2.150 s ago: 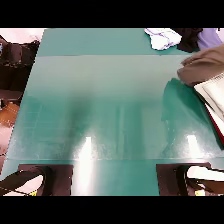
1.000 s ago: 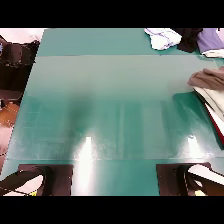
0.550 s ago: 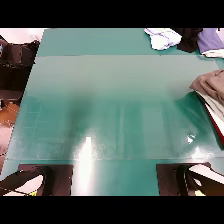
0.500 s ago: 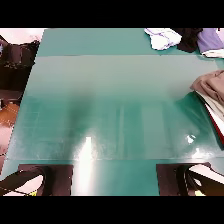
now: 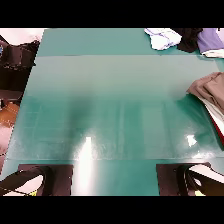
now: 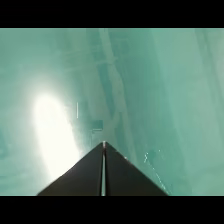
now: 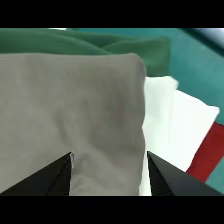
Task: Fold the shirts.
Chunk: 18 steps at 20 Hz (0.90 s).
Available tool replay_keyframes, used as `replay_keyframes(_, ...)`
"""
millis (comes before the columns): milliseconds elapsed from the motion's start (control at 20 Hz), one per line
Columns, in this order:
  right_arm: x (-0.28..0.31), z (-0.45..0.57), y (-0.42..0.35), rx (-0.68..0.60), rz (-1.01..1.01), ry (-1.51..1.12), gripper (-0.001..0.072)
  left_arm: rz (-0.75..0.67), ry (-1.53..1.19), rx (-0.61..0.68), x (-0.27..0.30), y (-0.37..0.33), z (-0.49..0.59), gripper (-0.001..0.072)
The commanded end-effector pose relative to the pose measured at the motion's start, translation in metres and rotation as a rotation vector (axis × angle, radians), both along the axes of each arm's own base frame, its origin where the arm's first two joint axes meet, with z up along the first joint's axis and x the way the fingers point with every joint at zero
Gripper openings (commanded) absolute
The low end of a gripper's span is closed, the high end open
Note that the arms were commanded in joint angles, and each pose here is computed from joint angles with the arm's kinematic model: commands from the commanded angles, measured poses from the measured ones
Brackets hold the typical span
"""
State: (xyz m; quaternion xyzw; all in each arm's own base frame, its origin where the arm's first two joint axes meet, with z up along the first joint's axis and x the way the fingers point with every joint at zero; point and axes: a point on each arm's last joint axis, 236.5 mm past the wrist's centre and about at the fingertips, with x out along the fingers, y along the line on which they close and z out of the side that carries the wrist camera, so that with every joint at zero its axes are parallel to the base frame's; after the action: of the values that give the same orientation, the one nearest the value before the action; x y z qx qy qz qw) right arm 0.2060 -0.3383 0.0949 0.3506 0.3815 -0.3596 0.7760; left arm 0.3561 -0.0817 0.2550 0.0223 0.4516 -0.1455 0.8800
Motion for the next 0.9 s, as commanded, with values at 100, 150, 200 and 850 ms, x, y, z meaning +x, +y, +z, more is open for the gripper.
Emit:
replay_keyframes(100, -0.001, 0.073, -0.013, -0.131, -0.025, -0.062, 0.0451, 0.005, -0.039, -0.008, 0.008, -0.001, 0.006, 0.0035)
replay_keyframes(150, 0.009, 0.096, -0.011, -0.181, -0.015, -0.114, 0.0440, 0.006, -0.045, -0.010, 0.009, -0.001, 0.006, 0.0034)
replay_keyframes(200, 0.022, 0.116, -0.007, -0.216, 0.000, -0.174, 0.0440, 0.007, -0.049, -0.011, 0.010, -0.001, 0.007, 0.0034)
replay_keyframes(850, 0.176, 0.179, 0.296, -0.060, 0.817, -0.458, 0.0019, 0.023, -0.167, -0.036, 0.031, -0.003, 0.026, 0.0035)
